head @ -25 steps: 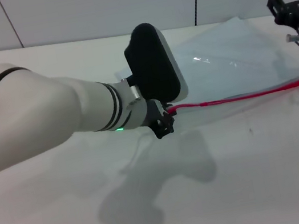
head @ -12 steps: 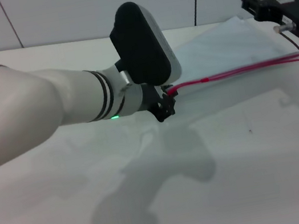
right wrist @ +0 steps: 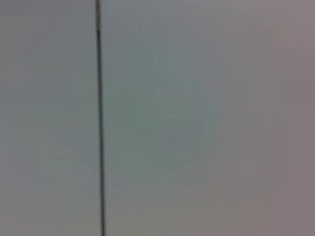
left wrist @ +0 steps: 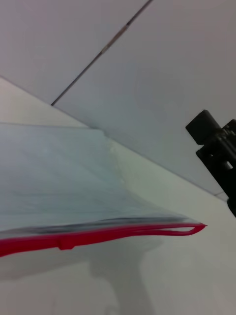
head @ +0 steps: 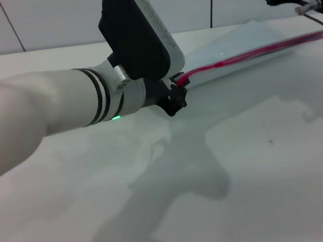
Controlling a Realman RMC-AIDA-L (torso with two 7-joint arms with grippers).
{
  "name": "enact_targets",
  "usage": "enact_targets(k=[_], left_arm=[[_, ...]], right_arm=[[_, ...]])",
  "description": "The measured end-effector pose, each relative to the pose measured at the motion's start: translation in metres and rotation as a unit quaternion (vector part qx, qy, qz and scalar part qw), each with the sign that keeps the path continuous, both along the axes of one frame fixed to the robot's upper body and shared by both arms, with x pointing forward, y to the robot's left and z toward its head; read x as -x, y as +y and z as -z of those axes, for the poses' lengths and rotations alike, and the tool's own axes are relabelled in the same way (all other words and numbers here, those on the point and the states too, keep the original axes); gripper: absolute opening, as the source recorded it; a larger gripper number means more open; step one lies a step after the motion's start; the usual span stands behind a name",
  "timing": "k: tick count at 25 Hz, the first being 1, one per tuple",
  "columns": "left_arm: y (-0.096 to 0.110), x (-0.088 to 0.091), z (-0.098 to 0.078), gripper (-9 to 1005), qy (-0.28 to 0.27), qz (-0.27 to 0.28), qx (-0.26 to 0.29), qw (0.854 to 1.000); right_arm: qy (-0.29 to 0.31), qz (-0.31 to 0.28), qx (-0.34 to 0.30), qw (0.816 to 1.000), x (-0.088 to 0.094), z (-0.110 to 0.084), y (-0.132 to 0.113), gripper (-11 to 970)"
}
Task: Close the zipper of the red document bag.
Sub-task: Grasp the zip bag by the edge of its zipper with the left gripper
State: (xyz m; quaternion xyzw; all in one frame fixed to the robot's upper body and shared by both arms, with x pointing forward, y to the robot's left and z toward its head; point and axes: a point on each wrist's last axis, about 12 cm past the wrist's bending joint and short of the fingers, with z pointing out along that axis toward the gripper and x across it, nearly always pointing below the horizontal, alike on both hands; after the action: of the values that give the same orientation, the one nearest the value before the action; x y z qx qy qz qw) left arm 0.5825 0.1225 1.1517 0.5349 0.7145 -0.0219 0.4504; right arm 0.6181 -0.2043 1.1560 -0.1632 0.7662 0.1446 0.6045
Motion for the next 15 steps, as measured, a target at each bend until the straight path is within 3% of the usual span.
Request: enact_targets(k=[15], left_arm=[[0.004,0.002,-0.011,55,-0.016,-0.004,0.014,1.000]], right_arm=[[-0.016,-0.068,0.040,0.997,0.003,-0.051,0.016,633]])
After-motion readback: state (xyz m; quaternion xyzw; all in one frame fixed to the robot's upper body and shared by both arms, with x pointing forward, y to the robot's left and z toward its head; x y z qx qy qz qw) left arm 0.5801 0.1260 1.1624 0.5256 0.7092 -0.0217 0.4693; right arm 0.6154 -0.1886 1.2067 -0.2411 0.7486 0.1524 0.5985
